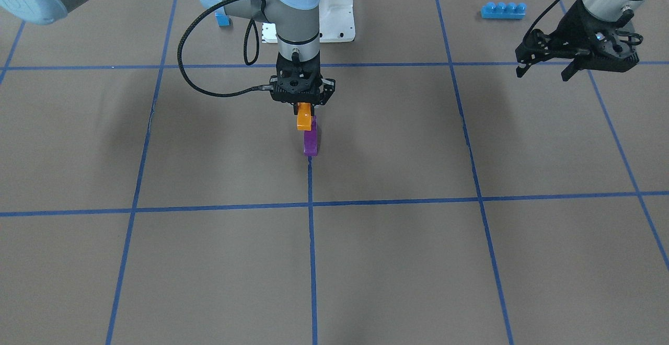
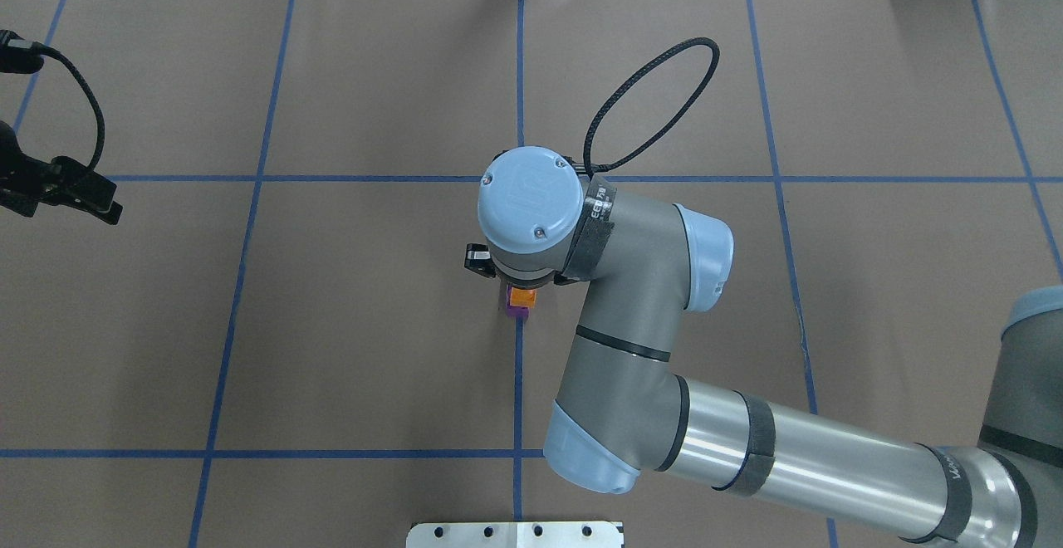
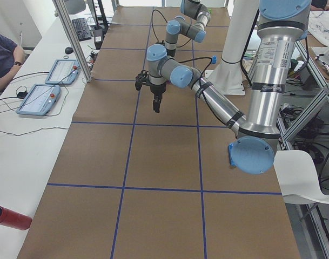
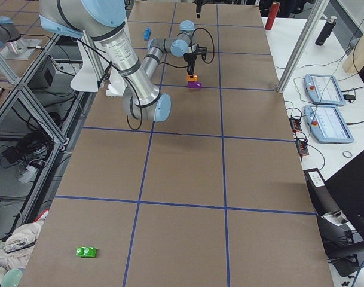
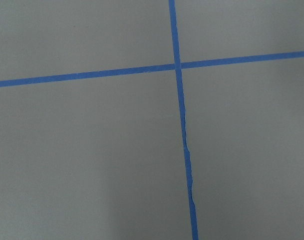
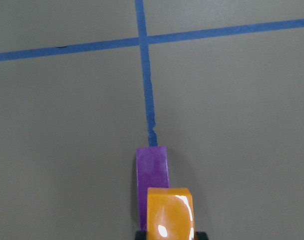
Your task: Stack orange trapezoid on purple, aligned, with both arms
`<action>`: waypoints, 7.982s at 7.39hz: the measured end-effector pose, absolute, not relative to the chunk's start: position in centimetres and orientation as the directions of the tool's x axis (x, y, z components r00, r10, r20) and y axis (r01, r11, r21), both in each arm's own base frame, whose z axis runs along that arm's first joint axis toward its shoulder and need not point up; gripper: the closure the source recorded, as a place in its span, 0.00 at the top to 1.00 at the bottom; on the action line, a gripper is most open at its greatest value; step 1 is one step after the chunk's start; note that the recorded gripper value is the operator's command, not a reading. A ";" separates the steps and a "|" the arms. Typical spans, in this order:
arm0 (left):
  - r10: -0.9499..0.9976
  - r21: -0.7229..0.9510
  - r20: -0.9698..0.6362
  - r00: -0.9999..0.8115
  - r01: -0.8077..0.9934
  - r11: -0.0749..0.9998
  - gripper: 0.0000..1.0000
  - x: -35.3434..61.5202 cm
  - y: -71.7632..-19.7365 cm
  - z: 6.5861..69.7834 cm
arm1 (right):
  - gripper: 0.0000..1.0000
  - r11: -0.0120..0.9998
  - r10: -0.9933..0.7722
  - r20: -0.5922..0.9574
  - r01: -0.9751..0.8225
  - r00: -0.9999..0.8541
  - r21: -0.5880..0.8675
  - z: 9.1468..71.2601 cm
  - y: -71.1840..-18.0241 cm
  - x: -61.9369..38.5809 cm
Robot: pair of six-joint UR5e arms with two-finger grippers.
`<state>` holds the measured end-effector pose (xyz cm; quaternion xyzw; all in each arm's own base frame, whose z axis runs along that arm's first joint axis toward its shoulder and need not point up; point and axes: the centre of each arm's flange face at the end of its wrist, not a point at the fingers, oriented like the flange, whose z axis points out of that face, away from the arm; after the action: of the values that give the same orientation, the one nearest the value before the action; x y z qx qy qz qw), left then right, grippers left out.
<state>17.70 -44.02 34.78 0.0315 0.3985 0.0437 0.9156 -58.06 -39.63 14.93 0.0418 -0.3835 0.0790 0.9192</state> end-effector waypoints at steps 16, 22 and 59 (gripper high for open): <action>0.103 0.087 -0.725 0.681 -0.057 0.995 1.00 17.8 -44.1 35.1 | 0.00 0.983 0.105 0.697 -0.179 0.710 0.034 15.3 -39.5 -59.2; 0.103 0.087 -0.725 0.681 -0.059 0.995 1.00 17.9 -44.2 35.1 | 0.00 0.984 0.102 0.682 -0.175 0.724 0.039 16.1 -39.2 -60.4; 0.132 0.108 -0.685 0.716 -0.080 0.991 1.00 -7.7 -43.8 60.2 | 1.00 0.995 -0.097 0.668 0.078 0.738 0.058 62.9 -39.8 10.2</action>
<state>-7.71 -43.77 60.16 0.0351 0.3724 0.0573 0.9256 10.18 -39.82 62.92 0.0132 -0.3588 -0.0471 0.9321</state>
